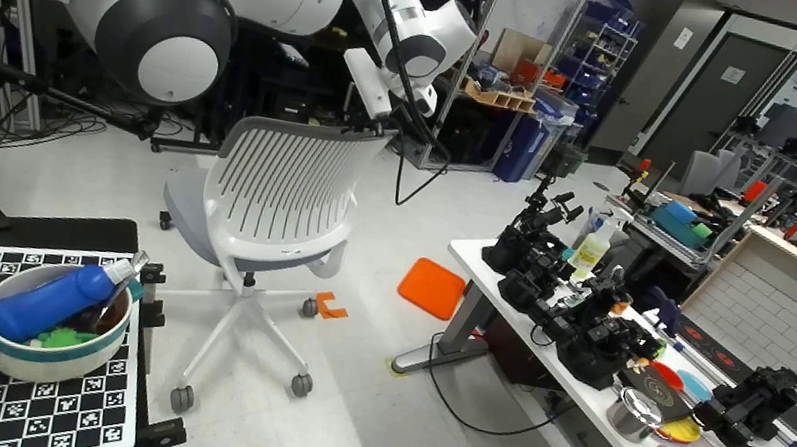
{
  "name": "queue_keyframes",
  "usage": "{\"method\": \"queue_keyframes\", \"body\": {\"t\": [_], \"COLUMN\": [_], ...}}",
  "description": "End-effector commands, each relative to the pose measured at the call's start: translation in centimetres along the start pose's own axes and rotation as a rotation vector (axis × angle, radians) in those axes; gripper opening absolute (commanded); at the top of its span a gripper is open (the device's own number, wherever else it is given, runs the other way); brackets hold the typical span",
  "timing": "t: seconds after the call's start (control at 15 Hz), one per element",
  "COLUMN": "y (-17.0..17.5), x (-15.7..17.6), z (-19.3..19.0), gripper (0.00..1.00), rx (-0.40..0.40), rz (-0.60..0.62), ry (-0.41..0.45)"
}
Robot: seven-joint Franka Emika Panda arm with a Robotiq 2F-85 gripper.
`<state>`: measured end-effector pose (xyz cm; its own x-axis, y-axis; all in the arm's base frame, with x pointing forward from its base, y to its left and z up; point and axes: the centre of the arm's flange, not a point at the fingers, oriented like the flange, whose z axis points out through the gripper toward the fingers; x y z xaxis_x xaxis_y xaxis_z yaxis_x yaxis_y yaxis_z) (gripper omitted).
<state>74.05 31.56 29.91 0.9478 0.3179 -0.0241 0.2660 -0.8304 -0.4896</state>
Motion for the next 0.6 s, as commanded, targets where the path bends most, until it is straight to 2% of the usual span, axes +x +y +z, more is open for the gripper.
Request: {"method": "queue_keyframes", "body": {"t": [0.0,0.53], "y": [6.4,22.7], "x": [4.7,1.7], "z": [-3.7,-12.6], "gripper": [0.02,0.02], "rx": [-0.060,-0.070], "rz": [0.077,0.264], "ry": [0.052,0.153]}}
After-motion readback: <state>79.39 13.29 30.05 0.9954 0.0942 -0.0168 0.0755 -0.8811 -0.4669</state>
